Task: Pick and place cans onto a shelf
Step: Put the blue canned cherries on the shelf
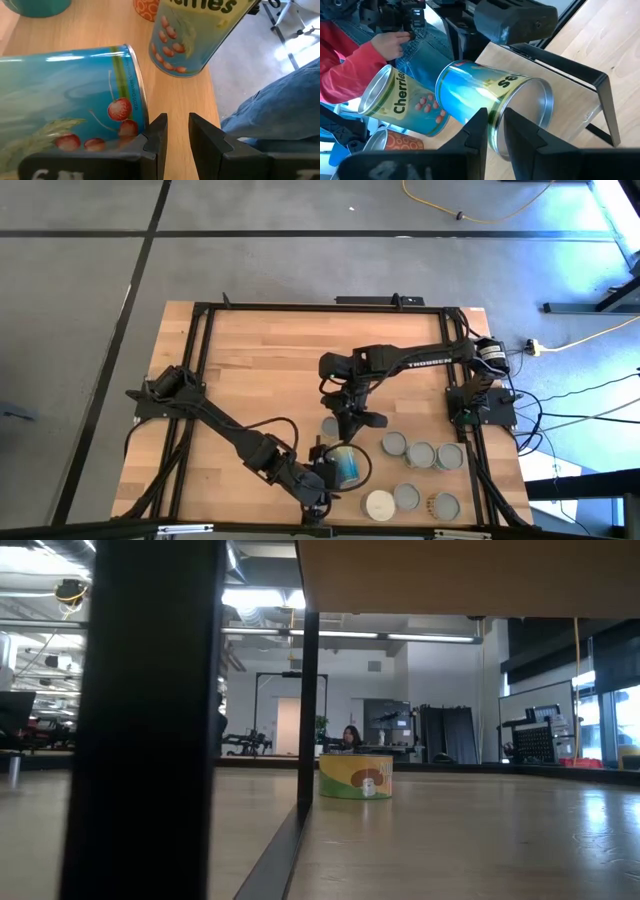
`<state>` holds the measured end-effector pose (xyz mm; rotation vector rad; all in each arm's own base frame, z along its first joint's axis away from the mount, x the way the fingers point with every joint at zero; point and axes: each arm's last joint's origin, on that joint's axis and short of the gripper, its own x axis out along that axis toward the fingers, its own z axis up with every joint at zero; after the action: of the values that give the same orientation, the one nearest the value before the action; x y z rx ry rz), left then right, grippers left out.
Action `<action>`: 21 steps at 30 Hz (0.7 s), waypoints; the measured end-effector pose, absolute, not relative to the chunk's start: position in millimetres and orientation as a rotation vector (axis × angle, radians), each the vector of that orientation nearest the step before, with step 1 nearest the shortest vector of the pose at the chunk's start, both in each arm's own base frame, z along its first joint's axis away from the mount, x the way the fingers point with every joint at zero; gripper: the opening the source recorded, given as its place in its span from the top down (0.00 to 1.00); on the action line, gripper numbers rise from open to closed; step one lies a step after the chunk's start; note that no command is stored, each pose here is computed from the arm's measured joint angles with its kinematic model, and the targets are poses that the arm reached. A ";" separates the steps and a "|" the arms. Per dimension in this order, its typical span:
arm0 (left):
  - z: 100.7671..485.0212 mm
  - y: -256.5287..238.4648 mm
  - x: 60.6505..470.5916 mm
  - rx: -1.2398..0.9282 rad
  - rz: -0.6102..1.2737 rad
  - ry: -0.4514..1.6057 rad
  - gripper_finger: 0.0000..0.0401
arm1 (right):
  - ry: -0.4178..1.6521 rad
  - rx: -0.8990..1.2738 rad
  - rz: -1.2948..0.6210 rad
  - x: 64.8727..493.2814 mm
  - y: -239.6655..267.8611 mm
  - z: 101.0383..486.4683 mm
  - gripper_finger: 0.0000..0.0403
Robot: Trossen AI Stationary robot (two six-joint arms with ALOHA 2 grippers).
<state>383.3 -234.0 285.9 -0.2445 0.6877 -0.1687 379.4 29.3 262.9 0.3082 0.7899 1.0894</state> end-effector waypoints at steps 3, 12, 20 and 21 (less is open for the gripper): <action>286.1 -233.6 383.3 -0.241 -0.158 0.684 0.82 | 0.797 0.319 1.093 380.2 29.3 260.4 0.84; 286.3 -232.3 383.1 -0.238 -0.151 0.688 0.82 | 0.813 0.330 1.091 383.7 29.3 253.7 0.84; 285.9 -232.2 382.4 -0.231 -0.141 0.693 0.82 | 0.804 0.324 1.099 384.5 29.4 252.6 0.94; 285.8 -232.1 382.4 -0.230 -0.141 0.694 0.82 | 0.800 0.318 1.105 384.3 29.4 252.6 0.96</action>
<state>382.4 -232.1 285.8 -0.2298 0.6935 -0.1413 384.3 29.4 252.6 0.3178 0.7996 1.1048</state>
